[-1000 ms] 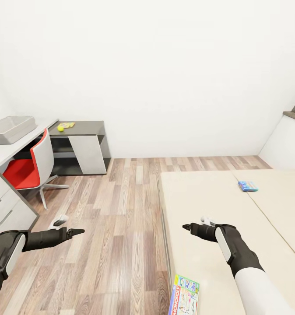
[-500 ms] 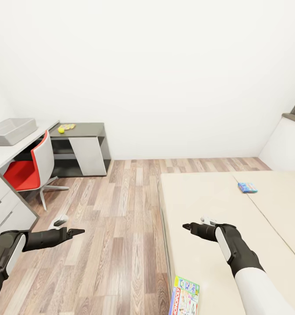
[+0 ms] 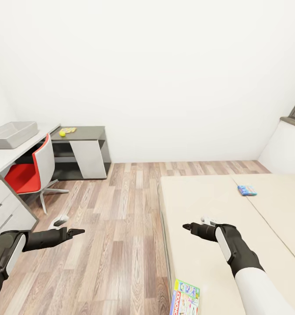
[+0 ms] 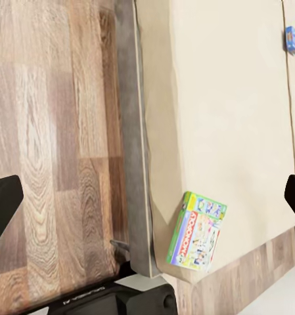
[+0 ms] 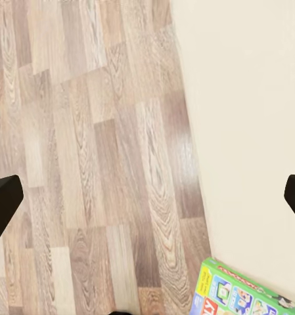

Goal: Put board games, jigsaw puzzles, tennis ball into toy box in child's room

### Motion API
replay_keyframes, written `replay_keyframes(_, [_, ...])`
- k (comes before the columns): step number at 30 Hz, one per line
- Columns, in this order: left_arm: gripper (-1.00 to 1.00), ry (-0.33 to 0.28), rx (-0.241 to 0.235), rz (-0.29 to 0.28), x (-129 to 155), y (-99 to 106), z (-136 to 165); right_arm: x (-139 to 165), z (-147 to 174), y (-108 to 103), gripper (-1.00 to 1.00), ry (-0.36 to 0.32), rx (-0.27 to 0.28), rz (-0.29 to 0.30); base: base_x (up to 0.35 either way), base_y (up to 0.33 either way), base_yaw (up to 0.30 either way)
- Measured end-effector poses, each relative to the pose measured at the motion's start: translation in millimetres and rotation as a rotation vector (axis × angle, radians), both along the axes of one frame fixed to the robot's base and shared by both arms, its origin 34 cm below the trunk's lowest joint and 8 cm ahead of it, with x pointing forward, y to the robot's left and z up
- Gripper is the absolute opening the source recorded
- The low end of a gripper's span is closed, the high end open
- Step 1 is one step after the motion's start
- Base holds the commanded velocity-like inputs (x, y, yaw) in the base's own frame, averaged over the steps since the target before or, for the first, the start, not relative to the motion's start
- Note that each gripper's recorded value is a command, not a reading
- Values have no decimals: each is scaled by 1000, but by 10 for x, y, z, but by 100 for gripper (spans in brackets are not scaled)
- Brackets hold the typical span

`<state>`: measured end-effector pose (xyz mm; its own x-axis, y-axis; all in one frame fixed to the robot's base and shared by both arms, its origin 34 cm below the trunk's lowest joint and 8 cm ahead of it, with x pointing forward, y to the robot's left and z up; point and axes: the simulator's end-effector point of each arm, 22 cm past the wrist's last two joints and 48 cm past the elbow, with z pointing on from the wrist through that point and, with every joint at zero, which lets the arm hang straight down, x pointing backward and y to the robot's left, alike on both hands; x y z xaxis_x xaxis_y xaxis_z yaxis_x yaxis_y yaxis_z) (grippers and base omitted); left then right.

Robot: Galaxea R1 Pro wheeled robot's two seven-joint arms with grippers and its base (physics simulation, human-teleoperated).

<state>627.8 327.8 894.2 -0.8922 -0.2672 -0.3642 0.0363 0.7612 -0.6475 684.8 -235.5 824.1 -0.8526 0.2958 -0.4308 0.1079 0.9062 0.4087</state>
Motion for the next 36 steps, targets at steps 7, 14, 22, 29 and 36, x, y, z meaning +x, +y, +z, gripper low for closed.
replay_keyframes(7, [100, -11, 0, 0, 11, 0, 59, 16, 61, 0, 100, -10, 0, 0, 0, 0, 0])
replay_keyframes(14, [100, -23, 0, 0, 22, 0, 118, 33, 125, -1, 100, -21, 0, 0, 0, 0, 0])
replay_keyframes(22, [100, -32, -1, 1, 31, 2, 163, 46, 173, 2, 100, -29, 2, 0, 0, 0, 0])
replay_keyframes(29, [100, -33, -1, 1, 32, 5, 168, 47, 178, 3, 100, -30, 3, 0, 0, 75, 0])
replay_keyframes(36, [100, -33, 0, 1, 32, 8, 170, 49, 179, 3, 100, -31, 3, 0, 0, 189, 0])
